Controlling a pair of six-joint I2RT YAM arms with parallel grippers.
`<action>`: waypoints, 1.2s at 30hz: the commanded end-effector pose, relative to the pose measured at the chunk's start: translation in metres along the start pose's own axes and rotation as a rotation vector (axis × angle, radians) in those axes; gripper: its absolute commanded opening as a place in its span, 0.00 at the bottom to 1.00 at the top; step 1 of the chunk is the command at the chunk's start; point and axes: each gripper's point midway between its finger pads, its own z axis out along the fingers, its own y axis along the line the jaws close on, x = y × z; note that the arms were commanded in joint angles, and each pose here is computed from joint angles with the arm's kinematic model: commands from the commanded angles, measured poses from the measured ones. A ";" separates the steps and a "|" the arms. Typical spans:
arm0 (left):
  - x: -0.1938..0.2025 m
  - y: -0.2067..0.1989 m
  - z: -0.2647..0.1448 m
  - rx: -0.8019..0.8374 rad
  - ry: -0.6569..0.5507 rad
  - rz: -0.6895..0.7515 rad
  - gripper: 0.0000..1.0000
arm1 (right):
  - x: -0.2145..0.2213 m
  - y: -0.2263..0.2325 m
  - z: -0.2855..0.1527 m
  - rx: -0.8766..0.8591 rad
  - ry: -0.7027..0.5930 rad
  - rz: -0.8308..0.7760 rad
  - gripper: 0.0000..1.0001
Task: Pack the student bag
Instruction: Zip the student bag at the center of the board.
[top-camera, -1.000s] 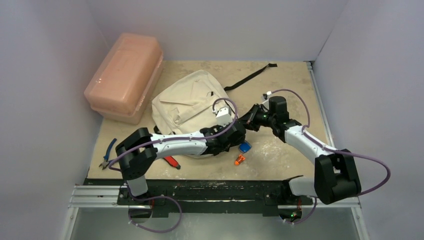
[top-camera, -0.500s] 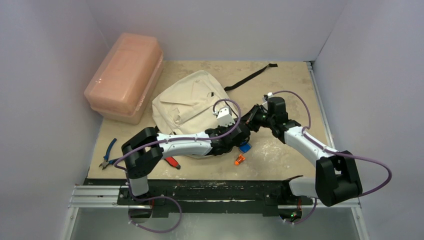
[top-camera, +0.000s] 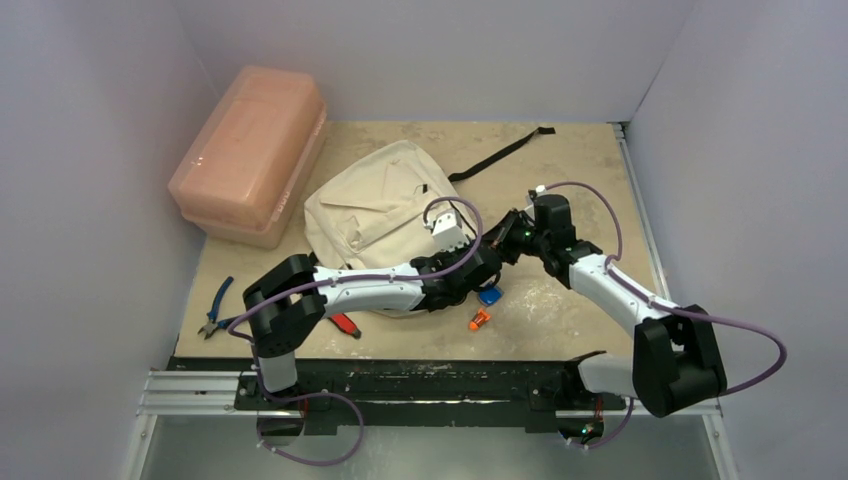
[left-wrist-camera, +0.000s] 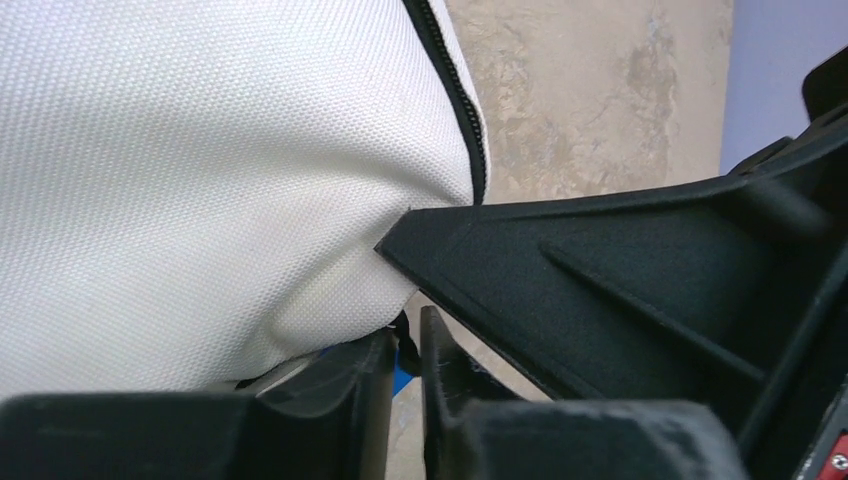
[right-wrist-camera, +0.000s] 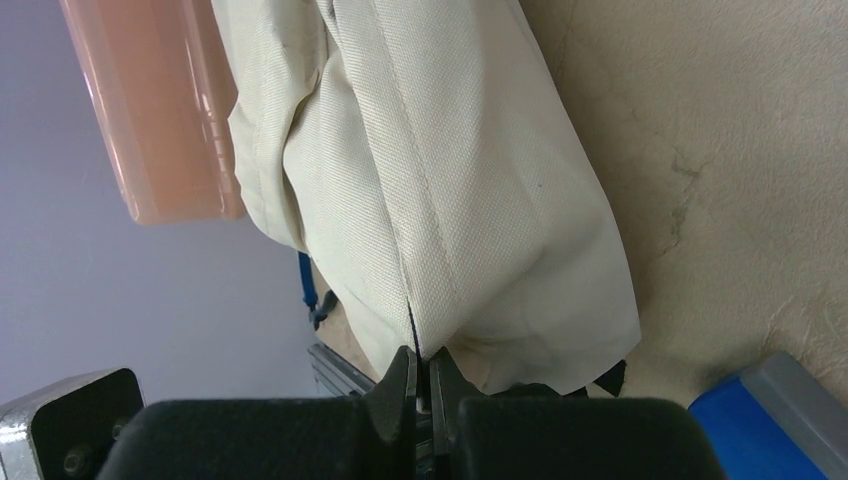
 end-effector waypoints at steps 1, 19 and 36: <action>-0.020 -0.020 0.002 0.064 -0.083 -0.008 0.06 | -0.002 0.010 -0.009 -0.019 -0.030 -0.028 0.00; 0.039 0.084 -0.056 -0.031 0.405 0.422 0.00 | -0.131 -0.004 -0.010 0.066 -0.308 -0.235 0.00; 0.034 0.054 -0.077 0.287 0.579 0.495 0.00 | -0.143 -0.051 0.002 0.322 -0.135 -0.415 0.43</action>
